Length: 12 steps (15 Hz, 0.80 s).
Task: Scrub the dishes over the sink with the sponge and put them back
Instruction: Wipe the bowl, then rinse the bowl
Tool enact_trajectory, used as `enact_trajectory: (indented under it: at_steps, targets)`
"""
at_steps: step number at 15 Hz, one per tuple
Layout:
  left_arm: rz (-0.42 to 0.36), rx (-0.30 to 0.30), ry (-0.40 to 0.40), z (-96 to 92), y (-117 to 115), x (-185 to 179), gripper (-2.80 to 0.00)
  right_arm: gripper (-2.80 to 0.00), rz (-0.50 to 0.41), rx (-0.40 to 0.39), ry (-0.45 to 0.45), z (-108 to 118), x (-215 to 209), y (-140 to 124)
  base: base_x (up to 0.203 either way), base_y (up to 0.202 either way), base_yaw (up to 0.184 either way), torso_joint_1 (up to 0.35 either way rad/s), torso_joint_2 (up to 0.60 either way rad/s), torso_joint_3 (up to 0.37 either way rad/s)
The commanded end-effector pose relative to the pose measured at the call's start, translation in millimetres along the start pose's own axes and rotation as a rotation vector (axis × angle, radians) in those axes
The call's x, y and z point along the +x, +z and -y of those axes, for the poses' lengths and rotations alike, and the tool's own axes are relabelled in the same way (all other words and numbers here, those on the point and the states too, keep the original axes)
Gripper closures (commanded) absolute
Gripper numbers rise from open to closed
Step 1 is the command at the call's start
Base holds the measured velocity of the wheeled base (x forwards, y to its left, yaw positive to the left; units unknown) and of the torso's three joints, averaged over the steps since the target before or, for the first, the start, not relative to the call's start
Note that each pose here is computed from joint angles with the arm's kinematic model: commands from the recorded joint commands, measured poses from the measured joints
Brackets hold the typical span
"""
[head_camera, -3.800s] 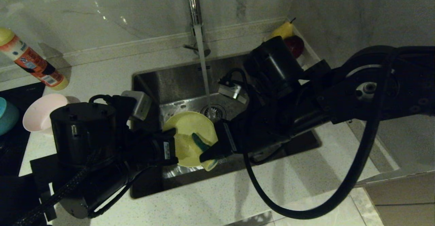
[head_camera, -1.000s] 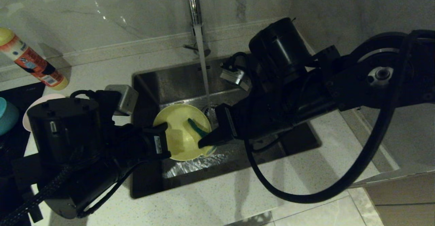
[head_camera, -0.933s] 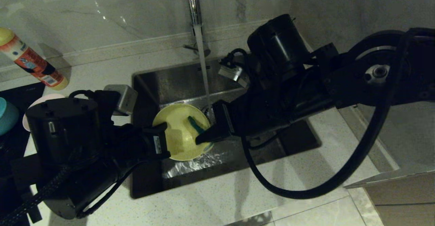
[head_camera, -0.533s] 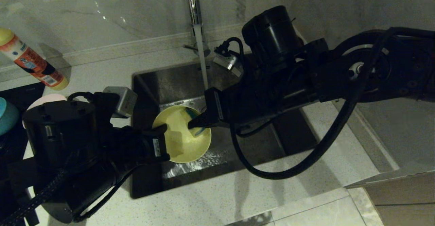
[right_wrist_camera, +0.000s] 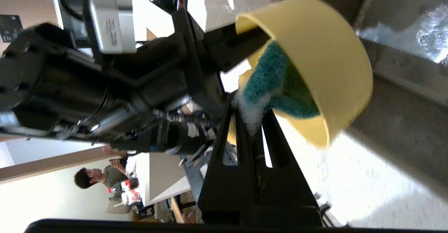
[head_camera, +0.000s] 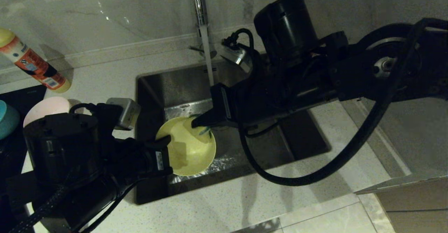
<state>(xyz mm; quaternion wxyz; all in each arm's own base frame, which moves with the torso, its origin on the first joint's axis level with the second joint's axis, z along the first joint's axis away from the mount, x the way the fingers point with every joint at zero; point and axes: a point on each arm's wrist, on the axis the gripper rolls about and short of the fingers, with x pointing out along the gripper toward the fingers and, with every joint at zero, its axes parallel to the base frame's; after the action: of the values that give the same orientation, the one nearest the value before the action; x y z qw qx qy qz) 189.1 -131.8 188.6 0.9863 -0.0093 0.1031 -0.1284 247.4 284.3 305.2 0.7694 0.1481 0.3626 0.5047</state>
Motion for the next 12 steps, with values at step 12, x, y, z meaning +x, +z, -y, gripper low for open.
enact_trajectory:
  at_steps: [12]
  targets:
    - [-0.036, -0.14, 0.179, -26.6, 6, 17, 0.0, 0.0, 0.035, -0.016, 0.023, -57, -146, -41, 0.0, 0.0, 0.0, 0.0, 0.0, 0.0]
